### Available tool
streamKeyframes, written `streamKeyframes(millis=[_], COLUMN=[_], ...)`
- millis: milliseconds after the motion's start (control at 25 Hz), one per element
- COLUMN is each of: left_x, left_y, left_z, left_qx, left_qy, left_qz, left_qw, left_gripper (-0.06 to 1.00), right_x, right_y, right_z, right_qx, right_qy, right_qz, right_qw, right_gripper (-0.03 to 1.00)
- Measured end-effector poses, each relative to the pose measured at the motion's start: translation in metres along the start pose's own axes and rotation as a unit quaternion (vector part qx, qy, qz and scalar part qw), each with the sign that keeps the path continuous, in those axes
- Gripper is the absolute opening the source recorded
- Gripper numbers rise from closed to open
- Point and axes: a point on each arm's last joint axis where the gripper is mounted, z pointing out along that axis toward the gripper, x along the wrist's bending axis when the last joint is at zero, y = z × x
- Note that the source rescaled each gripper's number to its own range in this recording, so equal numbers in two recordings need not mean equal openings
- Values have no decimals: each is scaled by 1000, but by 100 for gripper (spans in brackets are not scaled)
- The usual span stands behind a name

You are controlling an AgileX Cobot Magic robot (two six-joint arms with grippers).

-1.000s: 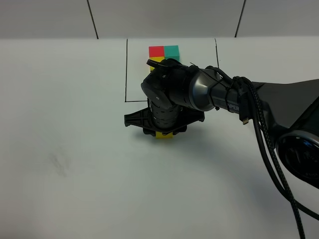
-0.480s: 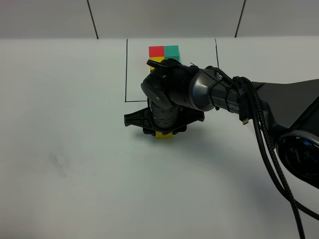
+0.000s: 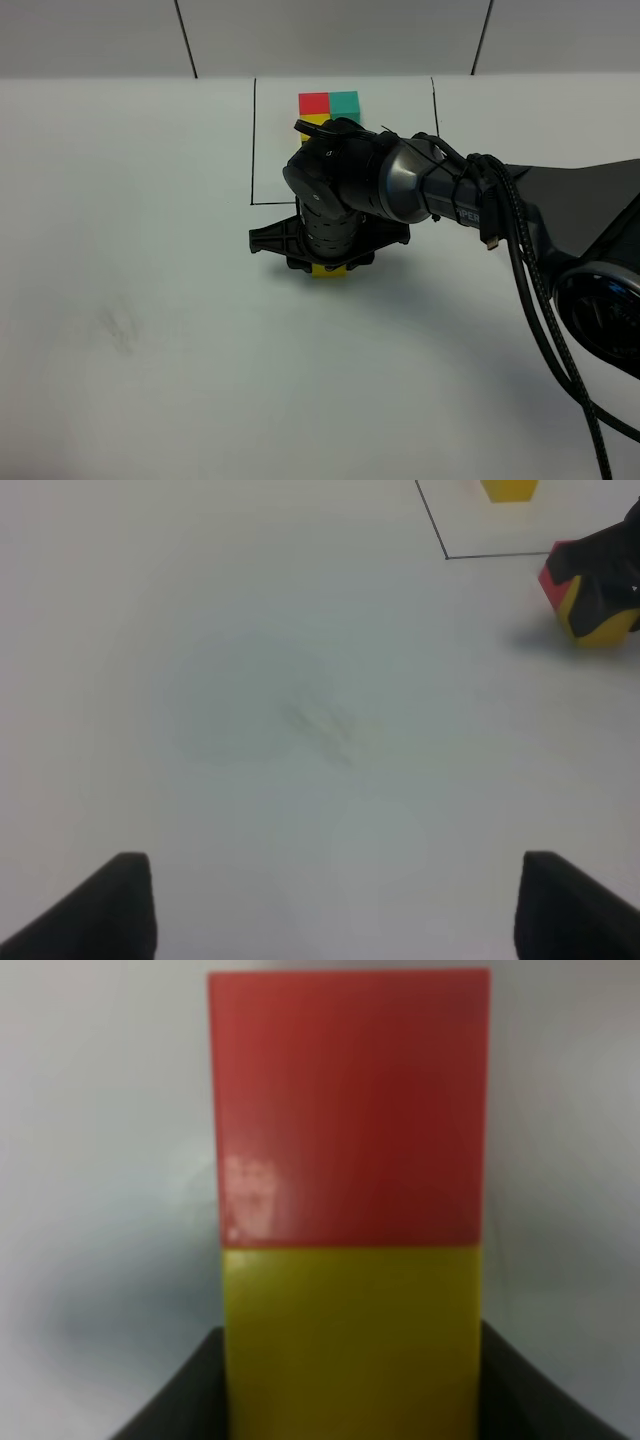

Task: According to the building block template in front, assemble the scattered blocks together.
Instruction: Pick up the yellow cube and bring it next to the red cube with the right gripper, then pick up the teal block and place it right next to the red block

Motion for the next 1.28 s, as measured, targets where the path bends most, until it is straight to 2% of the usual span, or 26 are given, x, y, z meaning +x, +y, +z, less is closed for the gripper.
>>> streamKeyframes(millis=[520, 640, 720, 880, 960, 1120, 1280], left_x=[0, 0, 0, 0, 0, 0, 0], left_y=[0, 0, 0, 0, 0, 0, 0], left_z=[0, 0, 0, 0, 0, 0, 0], left_qx=[0, 0, 0, 0, 0, 0, 0], left_qy=[0, 0, 0, 0, 0, 0, 0], left_qz=[0, 0, 0, 0, 0, 0, 0], left_qw=[1000, 1000, 1000, 1000, 1000, 1000, 1000], left_gripper=[67, 67, 67, 67, 67, 67, 67], right_x=[0, -1, -1, -1, -1, -2, -8], right_y=[0, -1, -2, 1, 4, 10, 10], right_z=[0, 7, 9, -1, -14, -42, -66], right_qx=[0, 5, 7, 0, -10, -28, -27], right_qy=[0, -4, -6, -1, 7, 20, 8], right_qz=[0, 0, 1, 0, -2, -15, -82], right_qw=[1000, 1000, 1000, 1000, 1000, 999, 996], right_gripper=[27, 41, 56, 83, 92, 99, 100])
